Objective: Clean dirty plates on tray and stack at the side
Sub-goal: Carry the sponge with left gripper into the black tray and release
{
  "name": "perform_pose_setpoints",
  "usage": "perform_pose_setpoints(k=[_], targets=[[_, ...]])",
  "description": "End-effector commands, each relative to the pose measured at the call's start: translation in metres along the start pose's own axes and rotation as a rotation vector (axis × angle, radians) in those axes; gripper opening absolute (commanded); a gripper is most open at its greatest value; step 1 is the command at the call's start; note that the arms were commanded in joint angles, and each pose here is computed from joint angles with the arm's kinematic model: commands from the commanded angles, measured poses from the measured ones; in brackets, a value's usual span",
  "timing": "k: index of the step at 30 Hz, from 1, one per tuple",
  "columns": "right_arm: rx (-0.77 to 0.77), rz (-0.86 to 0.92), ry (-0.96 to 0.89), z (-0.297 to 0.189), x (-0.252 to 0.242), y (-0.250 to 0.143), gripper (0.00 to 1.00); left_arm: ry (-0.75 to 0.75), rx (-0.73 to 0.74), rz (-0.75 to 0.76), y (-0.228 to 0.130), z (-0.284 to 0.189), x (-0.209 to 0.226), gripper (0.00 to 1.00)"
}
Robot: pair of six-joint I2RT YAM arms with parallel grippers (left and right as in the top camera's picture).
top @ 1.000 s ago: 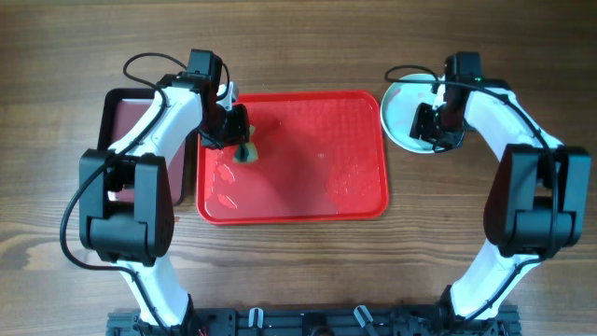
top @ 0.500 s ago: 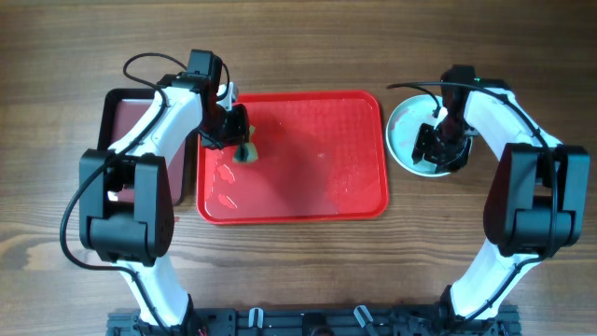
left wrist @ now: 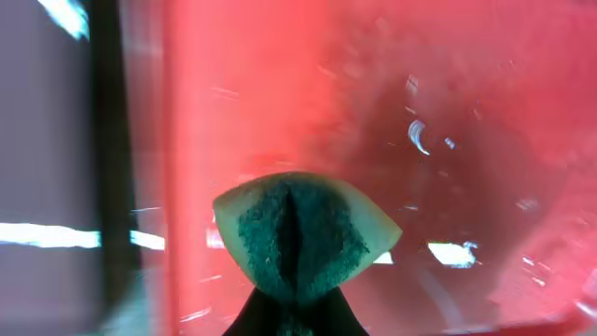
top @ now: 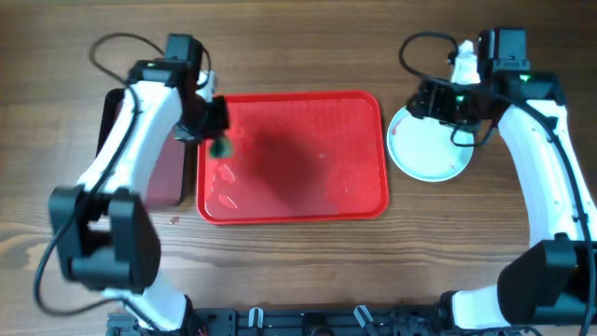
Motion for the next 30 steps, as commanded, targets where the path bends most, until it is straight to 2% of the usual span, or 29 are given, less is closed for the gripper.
perform_pose_setpoints(k=[1, 2, 3, 4, 5, 11, 13, 14, 17, 19, 22, 24, 27, 30], targets=[[0.039, -0.155, 0.125, 0.014, 0.043, -0.017, 0.82, 0.342, -0.114, -0.027, -0.005, -0.055, 0.037, 0.04], [0.035, -0.183, 0.117, 0.018, 0.050, -0.019, 0.84, 0.375, -0.110, -0.048, -0.007, -0.057, 0.046, 0.04], [0.033, -0.217, 0.109, 0.024, 0.060, -0.024, 0.91, 0.410, -0.113, -0.123, -0.008, -0.057, 0.058, 0.04], [0.039, -0.258, 0.106, 0.032, 0.071, -0.031, 0.94, 0.457, -0.119, -0.262, -0.009, -0.055, 0.077, 0.04], [0.048, -0.281, 0.104, 0.036, 0.078, -0.036, 0.95, 0.458, -0.111, -0.320, -0.010, -0.048, 0.089, 0.04], [0.103, -0.321, 0.099, 0.055, 0.090, -0.050, 0.97, 0.471, -0.068, -0.487, -0.009, 0.004, 0.144, 0.04], [0.102, -0.320, 0.100, 0.055, 0.090, -0.049, 0.96, 0.438, -0.063, -0.509, -0.007, 0.015, 0.149, 0.11], [0.103, -0.320, 0.100, 0.055, 0.090, -0.050, 0.97, 0.437, -0.060, -0.509, -0.006, 0.018, 0.150, 0.18], [0.108, -0.323, 0.096, 0.054, 0.090, -0.050, 0.96, 0.424, -0.059, -0.508, -0.006, 0.019, 0.148, 1.00], [0.101, -0.325, 0.101, 0.048, 0.093, -0.049, 0.96, 0.403, -0.053, -0.508, -0.007, 0.014, 0.145, 1.00], [0.064, -0.345, 0.123, 0.025, 0.101, -0.046, 0.97, 0.350, -0.087, -0.494, -0.002, -0.023, 0.130, 1.00], [0.035, -0.365, 0.140, 0.006, 0.106, -0.045, 0.96, 0.324, -0.147, -0.458, -0.001, -0.063, 0.108, 1.00], [-0.040, -0.389, 0.181, -0.034, 0.111, -0.052, 0.97, 0.285, -0.283, -0.351, -0.023, -0.129, 0.054, 1.00], [-0.147, -0.414, 0.237, -0.079, 0.112, -0.060, 0.97, 0.250, -0.375, -0.263, -0.040, -0.159, 0.020, 1.00]])
Point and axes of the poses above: each gripper's point midway between its finger pads, its own z axis out along the fingers, its own x axis along the line the jaws close on, y = z × x, the point moved 9 cm from there along -z, back along the fingers, and after that the axes turned 12 degrees about z, right-handed, at the moved point
